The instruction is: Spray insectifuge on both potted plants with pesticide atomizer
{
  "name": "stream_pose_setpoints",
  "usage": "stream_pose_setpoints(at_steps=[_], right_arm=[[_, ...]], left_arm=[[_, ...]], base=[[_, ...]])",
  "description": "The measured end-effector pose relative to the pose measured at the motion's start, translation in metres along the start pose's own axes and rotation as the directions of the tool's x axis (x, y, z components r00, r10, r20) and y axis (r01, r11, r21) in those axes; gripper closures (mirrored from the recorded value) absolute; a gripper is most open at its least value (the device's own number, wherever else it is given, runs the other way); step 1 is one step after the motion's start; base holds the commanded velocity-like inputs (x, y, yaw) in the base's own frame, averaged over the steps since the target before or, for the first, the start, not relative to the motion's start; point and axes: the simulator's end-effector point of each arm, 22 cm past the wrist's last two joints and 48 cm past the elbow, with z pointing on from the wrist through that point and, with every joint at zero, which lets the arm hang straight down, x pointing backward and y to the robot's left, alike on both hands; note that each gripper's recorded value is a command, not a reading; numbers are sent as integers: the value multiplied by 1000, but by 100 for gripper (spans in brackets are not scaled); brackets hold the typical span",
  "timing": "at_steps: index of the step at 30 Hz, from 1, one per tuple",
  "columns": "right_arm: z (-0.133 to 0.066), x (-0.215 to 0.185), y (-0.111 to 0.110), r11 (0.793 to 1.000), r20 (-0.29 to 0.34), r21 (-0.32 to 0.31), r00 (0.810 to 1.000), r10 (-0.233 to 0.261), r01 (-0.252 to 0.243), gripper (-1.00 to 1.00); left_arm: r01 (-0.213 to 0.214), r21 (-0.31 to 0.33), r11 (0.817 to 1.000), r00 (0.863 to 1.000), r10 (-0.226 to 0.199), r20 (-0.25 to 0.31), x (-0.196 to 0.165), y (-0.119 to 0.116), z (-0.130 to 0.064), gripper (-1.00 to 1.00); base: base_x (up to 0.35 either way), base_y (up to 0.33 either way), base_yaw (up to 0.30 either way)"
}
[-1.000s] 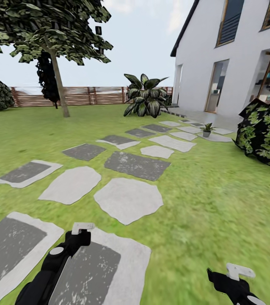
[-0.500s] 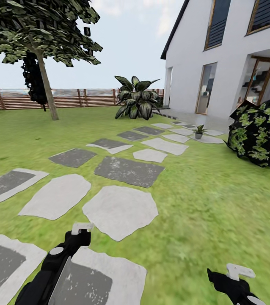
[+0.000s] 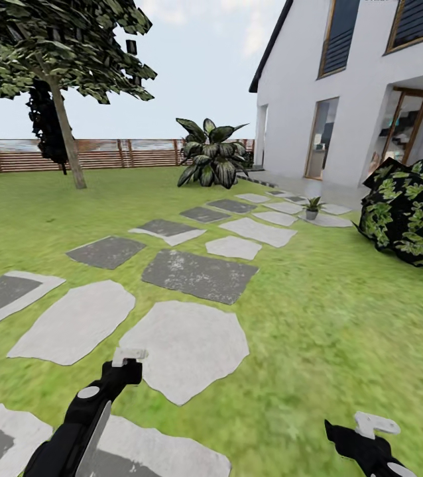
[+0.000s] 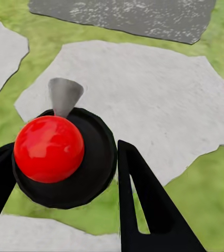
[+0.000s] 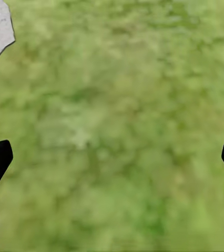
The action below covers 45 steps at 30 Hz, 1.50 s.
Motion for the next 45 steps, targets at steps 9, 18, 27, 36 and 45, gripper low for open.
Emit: stream_pose_setpoints(at_steps=[9, 18, 27, 36, 45], right_arm=[[0, -1, 0, 1000, 2, -1, 1000, 0, 0, -100], [0, -1, 0, 1000, 2, -1, 1000, 0, 0, -100], [0, 0, 0, 1000, 1, 2, 1000, -3, 3, -100], [0, 0, 0, 1000, 1, 2, 1000, -3, 3, -100], [0, 0, -1, 1000, 0, 3, 1000, -3, 3, -100]], left_arm=[[0, 0, 1000, 1000, 0, 2, -1, 0, -1, 100], [0, 0, 1000, 1000, 0, 2, -1, 0, -1, 100], [0, 0, 1000, 1000, 0, 2, -1, 0, -1, 100], [-1, 1, 1000, 1000, 1, 2, -1, -1, -1, 100], [-1, 1, 1000, 1000, 1, 2, -1, -1, -1, 100]], base=[[336, 0, -101], [336, 0, -2], [336, 0, 0], [336, 0, 0], [336, 0, 0]])
